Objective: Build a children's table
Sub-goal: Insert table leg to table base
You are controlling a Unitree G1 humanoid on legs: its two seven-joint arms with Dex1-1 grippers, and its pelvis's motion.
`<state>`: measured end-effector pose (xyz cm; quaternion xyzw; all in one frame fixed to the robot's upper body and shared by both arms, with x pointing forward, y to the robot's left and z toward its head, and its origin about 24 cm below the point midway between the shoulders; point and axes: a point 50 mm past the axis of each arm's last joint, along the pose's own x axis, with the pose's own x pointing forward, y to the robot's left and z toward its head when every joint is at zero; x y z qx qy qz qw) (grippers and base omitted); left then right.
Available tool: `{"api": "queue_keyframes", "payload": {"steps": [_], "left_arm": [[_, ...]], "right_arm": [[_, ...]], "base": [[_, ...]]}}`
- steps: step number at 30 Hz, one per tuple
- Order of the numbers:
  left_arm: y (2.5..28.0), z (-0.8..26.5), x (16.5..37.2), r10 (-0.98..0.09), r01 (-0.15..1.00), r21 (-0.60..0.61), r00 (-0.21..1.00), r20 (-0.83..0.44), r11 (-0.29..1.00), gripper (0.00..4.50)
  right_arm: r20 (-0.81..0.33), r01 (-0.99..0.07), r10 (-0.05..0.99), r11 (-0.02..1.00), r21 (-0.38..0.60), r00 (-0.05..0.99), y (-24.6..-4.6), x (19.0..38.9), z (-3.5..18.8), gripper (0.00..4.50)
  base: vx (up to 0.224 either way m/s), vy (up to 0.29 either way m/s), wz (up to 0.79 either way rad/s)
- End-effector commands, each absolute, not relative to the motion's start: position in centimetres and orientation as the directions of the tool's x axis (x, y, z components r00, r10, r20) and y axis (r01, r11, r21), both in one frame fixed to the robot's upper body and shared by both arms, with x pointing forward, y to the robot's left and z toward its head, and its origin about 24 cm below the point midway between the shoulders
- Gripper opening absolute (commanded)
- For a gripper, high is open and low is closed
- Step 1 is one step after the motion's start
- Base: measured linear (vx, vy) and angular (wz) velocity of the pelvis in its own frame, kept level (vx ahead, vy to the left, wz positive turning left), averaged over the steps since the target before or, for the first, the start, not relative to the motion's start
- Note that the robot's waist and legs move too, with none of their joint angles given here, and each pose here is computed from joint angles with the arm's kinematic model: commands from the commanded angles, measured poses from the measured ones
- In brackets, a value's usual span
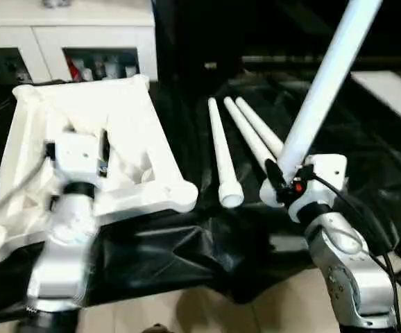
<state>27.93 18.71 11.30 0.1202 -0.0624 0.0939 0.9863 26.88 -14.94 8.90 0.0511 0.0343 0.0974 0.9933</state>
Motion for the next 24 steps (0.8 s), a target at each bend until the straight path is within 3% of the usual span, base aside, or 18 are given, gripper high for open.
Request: {"api": "queue_keyframes", "payload": {"steps": [1, 6, 9, 13, 18, 22, 24], "left_arm": [[18.0, 11.6, 27.9, 0.149, -0.181, 0.219, 0.976, 0.157, 0.959, 2.92], [17.4, 11.7, 27.9, 0.119, -0.161, 0.278, 0.979, 0.163, 0.947, 2.92], [17.4, 11.8, 27.7, 0.126, -0.166, 0.216, 0.974, 0.188, 0.962, 2.92], [17.6, 12.0, 27.9, 0.134, -0.182, 0.232, 0.969, 0.207, 0.955, 2.92], [17.6, 12.2, 27.8, 0.149, -0.201, 0.261, 0.967, 0.206, 0.944, 2.92], [18.3, 12.0, 27.6, 0.175, -0.221, 0.221, 0.962, 0.208, 0.950, 2.92], [18.5, 12.0, 27.7, 0.191, -0.227, 0.189, 0.963, 0.190, 0.955, 2.92]], "right_arm": [[-0.068, -0.166, 0.172, 0.983, 0.077, 0.983, -16.0, 26.9, 8.7, 1.88], [-0.068, -0.184, 0.186, 0.982, 0.030, 0.980, -16.7, 27.0, 8.9, 1.88], [-0.062, -0.183, 0.184, 0.983, 0.023, 0.981, -17.0, 27.2, 9.1, 1.88], [-0.058, -0.193, 0.193, 0.981, 0.005, 0.980, -17.1, 27.5, 9.4, 1.88], [-0.042, -0.258, 0.257, 0.966, -0.004, 0.965, -16.0, 27.7, 9.7, 1.88], [-0.022, -0.328, 0.328, 0.945, 0.009, 0.944, -14.2, 27.6, 9.9, 1.88], [-0.026, -0.311, 0.312, 0.950, 0.038, 0.950, -14.1, 27.7, 9.7, 1.88]], "base": [[-0.063, -0.100, -0.02], [-0.077, -0.096, -0.09], [-0.064, -0.020, -0.11], [-0.014, -0.003, -0.02], [0.005, -0.016, 0.25], [0.011, -0.124, 0.48], [-0.009, -0.277, 0.44]]}}
